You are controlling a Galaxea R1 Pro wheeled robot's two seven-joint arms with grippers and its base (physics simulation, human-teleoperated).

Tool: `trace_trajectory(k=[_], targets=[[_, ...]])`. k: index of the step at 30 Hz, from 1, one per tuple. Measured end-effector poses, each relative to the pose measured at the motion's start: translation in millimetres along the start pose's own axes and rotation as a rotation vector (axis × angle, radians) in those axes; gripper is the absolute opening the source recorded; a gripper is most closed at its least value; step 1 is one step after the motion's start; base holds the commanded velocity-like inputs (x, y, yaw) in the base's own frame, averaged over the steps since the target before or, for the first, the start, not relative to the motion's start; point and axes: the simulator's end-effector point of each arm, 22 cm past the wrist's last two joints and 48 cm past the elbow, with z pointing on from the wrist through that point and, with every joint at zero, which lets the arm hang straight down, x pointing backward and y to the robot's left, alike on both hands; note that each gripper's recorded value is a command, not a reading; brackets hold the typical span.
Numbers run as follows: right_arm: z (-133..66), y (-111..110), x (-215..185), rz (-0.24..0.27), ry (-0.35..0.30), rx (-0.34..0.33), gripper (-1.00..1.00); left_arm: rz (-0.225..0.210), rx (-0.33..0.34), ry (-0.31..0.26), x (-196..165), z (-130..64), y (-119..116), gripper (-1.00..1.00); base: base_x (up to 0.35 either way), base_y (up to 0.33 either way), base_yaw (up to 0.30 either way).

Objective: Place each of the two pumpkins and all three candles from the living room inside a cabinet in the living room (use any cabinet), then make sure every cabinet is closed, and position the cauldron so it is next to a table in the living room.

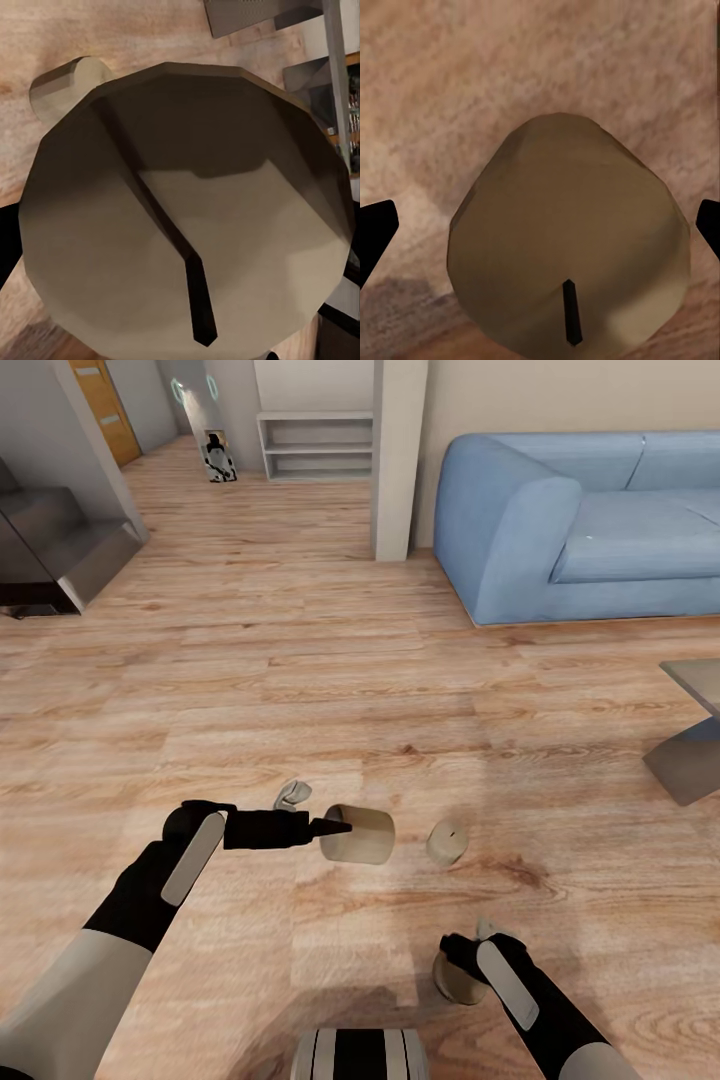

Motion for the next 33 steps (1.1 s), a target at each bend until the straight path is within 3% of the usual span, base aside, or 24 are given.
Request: trace_trajectory(k=[9, 33], targets=[[6.1, -2, 4, 0.004, 0.003, 0.006, 1.00, -0.005, 0.070, 0.004, 2, 2.9, -10, -1.00, 0.000, 0.000, 0.000], [16.3, -13, 19, 0.003, 0.040, 0.033, 1.00, -0.019, 0.110, 0.011, 7, 5.8, -11, -1.00, 0.000, 0.000, 0.000]])
